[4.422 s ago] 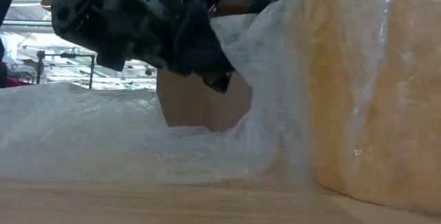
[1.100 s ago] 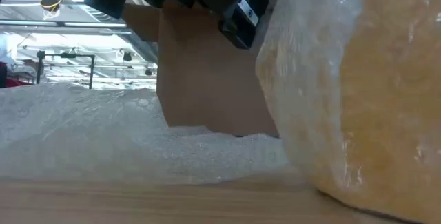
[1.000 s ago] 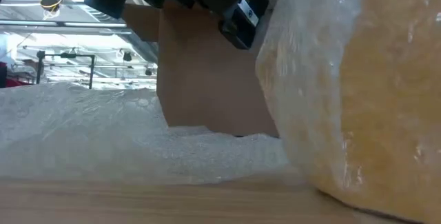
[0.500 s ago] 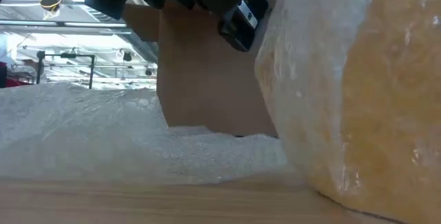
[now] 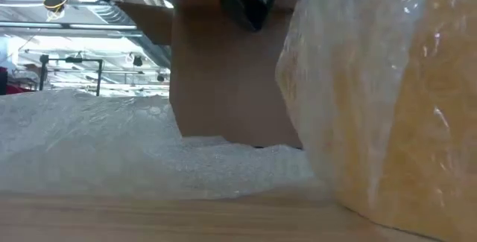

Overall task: Wrap mug
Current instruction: Wrap the yellow mug using the bubble wrap

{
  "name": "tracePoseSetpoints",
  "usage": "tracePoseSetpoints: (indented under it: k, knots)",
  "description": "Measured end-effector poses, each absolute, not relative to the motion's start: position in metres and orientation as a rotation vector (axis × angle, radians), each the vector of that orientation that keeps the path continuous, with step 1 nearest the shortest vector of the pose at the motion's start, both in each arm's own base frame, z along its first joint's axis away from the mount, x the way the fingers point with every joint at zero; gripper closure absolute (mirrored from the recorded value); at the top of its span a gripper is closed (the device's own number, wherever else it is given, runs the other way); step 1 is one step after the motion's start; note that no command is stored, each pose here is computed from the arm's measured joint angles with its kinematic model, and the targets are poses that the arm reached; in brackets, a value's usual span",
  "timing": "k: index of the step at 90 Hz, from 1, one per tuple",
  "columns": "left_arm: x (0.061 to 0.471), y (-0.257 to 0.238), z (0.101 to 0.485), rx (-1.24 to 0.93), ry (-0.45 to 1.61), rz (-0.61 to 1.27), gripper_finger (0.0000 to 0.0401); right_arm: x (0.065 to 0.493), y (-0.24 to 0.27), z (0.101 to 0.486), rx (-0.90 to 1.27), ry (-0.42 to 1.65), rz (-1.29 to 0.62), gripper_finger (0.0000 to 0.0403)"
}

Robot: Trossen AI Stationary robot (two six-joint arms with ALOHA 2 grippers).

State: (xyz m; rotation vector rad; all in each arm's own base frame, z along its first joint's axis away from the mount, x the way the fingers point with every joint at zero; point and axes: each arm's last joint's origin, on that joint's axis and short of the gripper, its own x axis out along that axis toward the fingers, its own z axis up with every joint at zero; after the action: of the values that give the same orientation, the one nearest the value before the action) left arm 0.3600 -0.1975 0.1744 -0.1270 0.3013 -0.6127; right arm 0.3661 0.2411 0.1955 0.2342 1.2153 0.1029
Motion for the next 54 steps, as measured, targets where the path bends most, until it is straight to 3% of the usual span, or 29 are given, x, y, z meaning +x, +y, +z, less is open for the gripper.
tracePoseSetpoints:
  k: [17,54]
  knots:
    - [0.359,-0.198,0.171,-0.111,0.323,-0.562,0.0401,0.383,0.232,0.194,0.248,1.122,0.153,0.0403]
    - [0.363,-0.186,0.165,-0.102,0.379,-0.495,0.0401,0.380,0.227,0.196,0.263,1.147,0.109,0.0403]
